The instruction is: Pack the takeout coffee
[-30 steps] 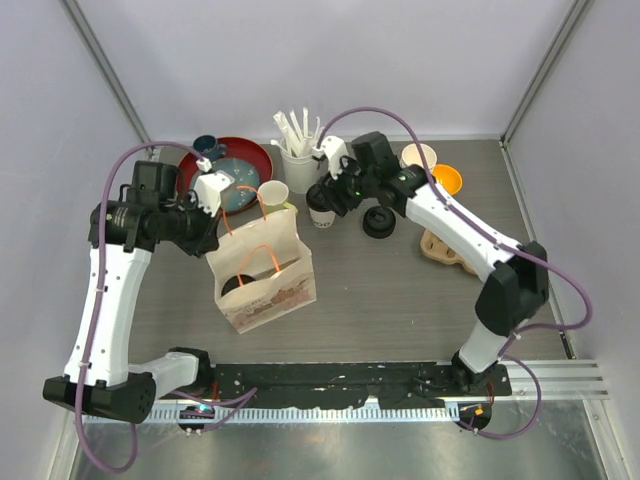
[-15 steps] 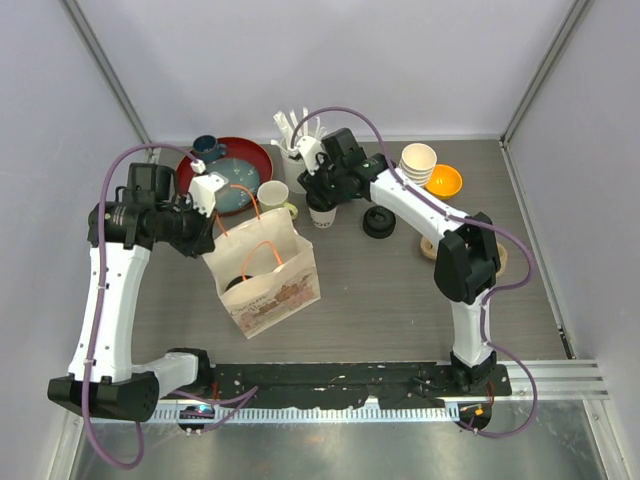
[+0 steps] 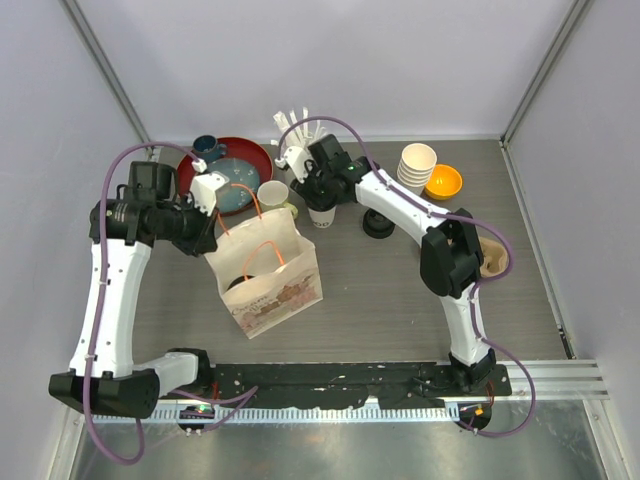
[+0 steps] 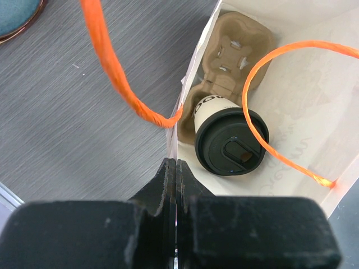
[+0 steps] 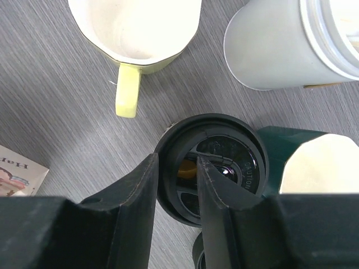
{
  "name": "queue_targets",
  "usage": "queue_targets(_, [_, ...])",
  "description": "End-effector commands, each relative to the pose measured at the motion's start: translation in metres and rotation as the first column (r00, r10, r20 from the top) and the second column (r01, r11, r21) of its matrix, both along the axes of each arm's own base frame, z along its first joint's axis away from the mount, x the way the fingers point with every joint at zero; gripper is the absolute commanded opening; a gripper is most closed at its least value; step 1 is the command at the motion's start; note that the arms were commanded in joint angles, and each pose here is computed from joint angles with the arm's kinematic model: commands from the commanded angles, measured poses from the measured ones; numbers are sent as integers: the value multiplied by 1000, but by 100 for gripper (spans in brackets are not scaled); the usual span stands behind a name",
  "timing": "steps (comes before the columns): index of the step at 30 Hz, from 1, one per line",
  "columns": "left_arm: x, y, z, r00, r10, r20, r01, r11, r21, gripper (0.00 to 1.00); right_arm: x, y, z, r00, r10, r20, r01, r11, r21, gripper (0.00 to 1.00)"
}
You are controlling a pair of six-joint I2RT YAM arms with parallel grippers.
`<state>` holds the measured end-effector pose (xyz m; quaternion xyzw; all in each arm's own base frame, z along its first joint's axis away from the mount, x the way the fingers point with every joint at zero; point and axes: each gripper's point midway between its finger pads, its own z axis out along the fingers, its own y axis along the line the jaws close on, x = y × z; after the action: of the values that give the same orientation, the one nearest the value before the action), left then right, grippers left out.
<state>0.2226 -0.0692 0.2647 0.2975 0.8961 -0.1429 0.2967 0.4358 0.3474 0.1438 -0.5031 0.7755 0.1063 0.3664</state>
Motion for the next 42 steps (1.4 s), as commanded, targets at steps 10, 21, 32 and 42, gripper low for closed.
queue_targets(10, [2, -7, 5, 999, -41, 10, 42, 998, -39, 0, 2, -7, 13, 998, -3, 55, 5, 999, -40, 5])
queue_targets(21, [4, -19, 5, 997, -79, 14, 80, 992, -100, 0, -18, -20, 104, 990, -113, 79, 105, 989, 103, 1])
queue_targets(32, [14, -39, 8, 990, -142, 18, 142, 969, -204, 0, -83, -69, 234, 947, -264, 182, 220, 948, 229, 1])
queue_targets(42, [15, -51, 11, 980, -195, 42, 200, 954, -225, 0, -201, -27, 301, 974, -72, 216, 3, 952, 306, 1])
